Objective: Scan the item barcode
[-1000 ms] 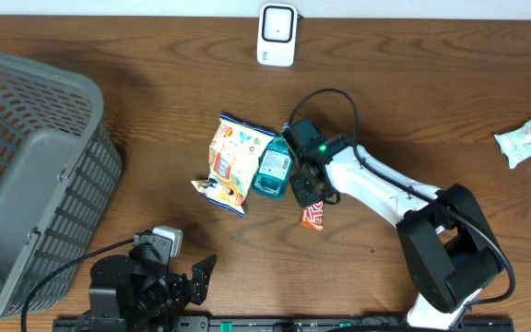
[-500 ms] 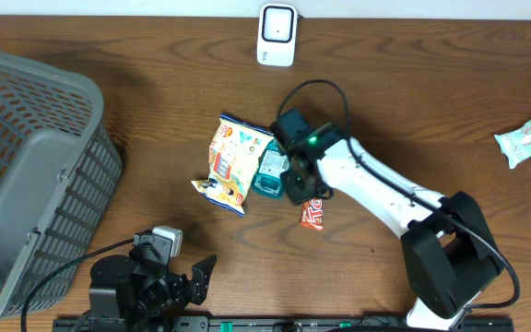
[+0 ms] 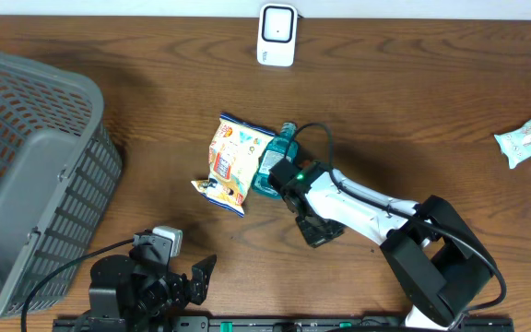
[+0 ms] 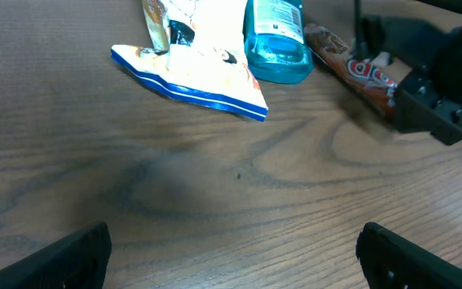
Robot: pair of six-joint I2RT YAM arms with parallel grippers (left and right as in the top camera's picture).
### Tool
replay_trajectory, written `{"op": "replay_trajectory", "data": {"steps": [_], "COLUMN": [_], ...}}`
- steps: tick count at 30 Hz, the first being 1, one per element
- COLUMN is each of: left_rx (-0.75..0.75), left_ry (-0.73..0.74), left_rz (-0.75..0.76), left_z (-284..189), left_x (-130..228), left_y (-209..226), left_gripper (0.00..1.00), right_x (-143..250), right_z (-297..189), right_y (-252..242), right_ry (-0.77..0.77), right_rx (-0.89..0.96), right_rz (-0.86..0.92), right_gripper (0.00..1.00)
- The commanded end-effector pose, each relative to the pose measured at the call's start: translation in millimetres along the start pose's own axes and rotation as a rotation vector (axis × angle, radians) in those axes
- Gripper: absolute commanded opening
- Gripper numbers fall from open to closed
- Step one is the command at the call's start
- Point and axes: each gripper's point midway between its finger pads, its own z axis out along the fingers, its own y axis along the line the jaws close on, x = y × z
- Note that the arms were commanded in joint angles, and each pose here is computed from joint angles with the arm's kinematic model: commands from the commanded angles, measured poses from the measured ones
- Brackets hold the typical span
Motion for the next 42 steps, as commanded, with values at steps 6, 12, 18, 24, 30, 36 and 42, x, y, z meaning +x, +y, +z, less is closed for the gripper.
{"op": "replay_trajectory", "data": {"steps": [6,12,18,24,30,36,42], "left_rx": [-0.006,-0.006,-0.006,-0.006,-0.006,-0.006,-0.006], "left_ry": [-0.011,-0.011,-0.011,-0.010,-0.011,-0.010,-0.010], "left_rz": [0.013,0.013,0.013,0.013,0.013,0.013,0.013], "left_z": [-2.4,-2.4,-2.4,-2.4,-2.4,-2.4,-2.4], "left_x": [-2.7,-2.7,-2.7,-2.6,-2.7,-2.6,-2.6], "left_y": [0.0,0.0,0.0,0.0,0.0,0.0,0.0], "left_gripper": [0.98,0.98,0.98,0.98,0.98,0.98,0.98], "right_x": [-24.9,-53.2,-75.7,-91.5,-102.0,-91.7,-59.1], "right_z": [-22.9,-51.1,-51.8,-39.9,-26.4,3.0,34.6], "right_y": [-40.9,-34.5,-14.7,-5.4,-14.0,-22.2,-19.1], "right_ry": [-0.134,-0.220,-0.300,-0.378,-0.439,-0.413,-0.296], "right_rx": [0.207,0.168,0.077,0.058,0.092,0.099,0.040], "right_rz": [0.129,0.092,0.027,-0.031,-0.011,-0.008,-0.059], "right_gripper": [0.02,0.39,0.66,0.66,0.63,0.52,0.37]}}
